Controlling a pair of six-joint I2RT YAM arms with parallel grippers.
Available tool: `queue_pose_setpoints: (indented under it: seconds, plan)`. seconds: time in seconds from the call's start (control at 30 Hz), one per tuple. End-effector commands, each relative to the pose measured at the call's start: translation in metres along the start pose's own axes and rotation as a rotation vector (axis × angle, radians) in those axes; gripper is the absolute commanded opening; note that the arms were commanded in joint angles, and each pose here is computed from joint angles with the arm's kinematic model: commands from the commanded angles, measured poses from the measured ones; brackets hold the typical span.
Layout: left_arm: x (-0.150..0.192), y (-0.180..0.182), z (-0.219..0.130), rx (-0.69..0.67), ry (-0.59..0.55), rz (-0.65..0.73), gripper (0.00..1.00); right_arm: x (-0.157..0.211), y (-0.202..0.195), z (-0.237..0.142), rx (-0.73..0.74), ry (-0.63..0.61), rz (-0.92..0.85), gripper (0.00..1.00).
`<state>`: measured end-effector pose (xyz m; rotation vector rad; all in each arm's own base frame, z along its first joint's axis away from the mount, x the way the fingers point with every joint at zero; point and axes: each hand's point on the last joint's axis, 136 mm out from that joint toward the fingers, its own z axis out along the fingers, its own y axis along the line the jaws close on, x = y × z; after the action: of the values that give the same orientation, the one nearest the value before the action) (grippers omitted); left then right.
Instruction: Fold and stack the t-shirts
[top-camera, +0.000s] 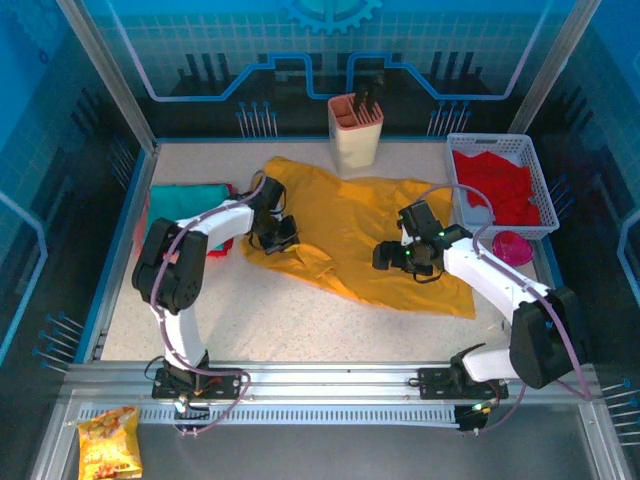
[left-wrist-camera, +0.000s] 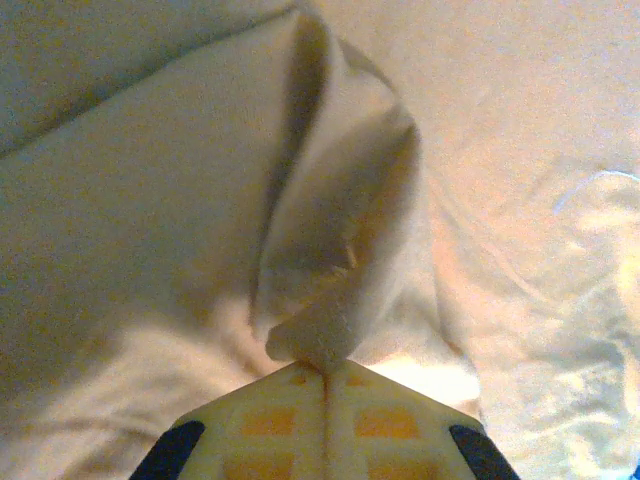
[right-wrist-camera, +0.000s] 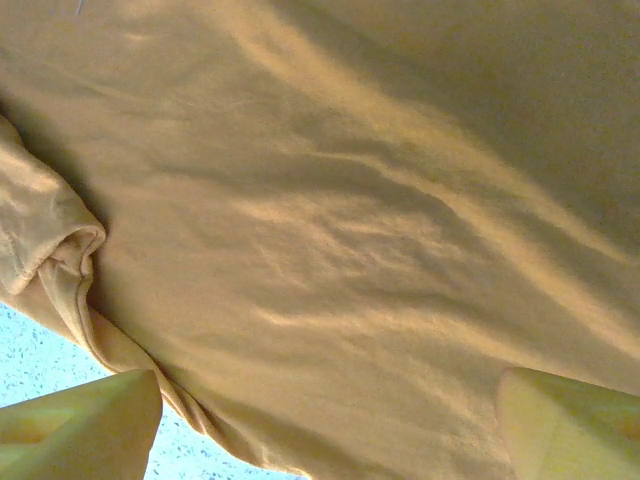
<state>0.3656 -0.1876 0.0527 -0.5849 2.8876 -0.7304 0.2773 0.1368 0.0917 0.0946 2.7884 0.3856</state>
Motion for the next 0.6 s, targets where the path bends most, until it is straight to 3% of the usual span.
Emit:
queue_pose_setpoints:
  seconds: [0.0, 0.33, 0.57]
  plan:
    - [0.026, -0.002, -0.041, 0.004, -0.013, 0.030, 0.00, 0.003, -0.004, -0.002, 0.010, -0.001, 0.009, 0.87]
    - [0.138, 0.053, -0.092, 0.002, 0.033, -0.113, 0.00, 0.004, -0.001, 0.004, -0.006, 0.020, 0.009, 0.87]
    - [0.194, 0.097, -0.108, -0.072, 0.067, -0.197, 0.00, 0.005, 0.004, 0.011, -0.017, 0.042, 0.002, 0.87]
